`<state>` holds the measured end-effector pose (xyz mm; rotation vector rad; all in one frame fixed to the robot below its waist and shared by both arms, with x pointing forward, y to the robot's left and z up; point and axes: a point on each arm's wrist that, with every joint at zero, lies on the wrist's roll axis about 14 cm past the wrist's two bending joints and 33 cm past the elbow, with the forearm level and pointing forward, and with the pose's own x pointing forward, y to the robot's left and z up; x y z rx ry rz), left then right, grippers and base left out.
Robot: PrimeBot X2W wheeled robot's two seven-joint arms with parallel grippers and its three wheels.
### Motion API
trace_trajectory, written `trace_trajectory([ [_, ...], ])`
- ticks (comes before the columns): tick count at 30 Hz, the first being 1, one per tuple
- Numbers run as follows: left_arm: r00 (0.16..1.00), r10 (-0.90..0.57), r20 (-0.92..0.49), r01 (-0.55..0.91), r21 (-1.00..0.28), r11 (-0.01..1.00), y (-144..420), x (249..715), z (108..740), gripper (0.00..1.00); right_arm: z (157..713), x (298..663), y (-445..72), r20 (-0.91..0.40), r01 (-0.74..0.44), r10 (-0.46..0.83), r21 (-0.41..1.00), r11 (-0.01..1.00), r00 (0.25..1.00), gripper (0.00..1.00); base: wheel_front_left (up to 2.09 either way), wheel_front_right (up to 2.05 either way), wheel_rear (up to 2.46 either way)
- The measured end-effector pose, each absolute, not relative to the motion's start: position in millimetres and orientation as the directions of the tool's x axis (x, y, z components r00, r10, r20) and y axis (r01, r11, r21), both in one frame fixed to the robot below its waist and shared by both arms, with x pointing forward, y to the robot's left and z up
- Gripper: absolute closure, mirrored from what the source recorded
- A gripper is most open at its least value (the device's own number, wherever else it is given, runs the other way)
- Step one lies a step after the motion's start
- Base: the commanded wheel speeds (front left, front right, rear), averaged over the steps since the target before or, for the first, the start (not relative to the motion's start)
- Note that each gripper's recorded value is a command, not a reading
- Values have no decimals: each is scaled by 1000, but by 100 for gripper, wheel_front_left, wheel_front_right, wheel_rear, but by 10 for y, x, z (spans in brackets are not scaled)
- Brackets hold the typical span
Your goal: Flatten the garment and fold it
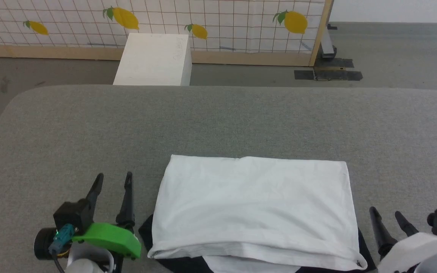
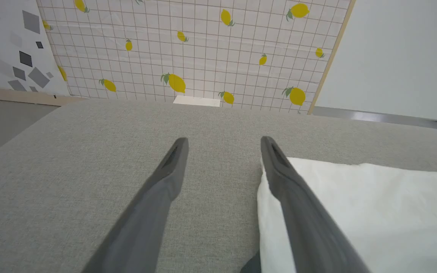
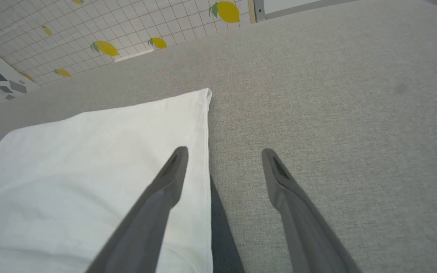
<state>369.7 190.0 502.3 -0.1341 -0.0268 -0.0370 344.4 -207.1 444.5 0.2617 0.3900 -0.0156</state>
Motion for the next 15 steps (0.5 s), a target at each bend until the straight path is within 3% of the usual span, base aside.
trace_trajectory([
  [7,993,-20,112,31,-96,995,1896,3937,5272,0,4125,3557,-1890,-485,68,98,313,947,869,0,0,0,0],
  [15,991,-47,128,57,-72,996,1819,4016,5299,0,3758,3558,-1721,-659,62,166,309,949,734,0,0,0,0],
])
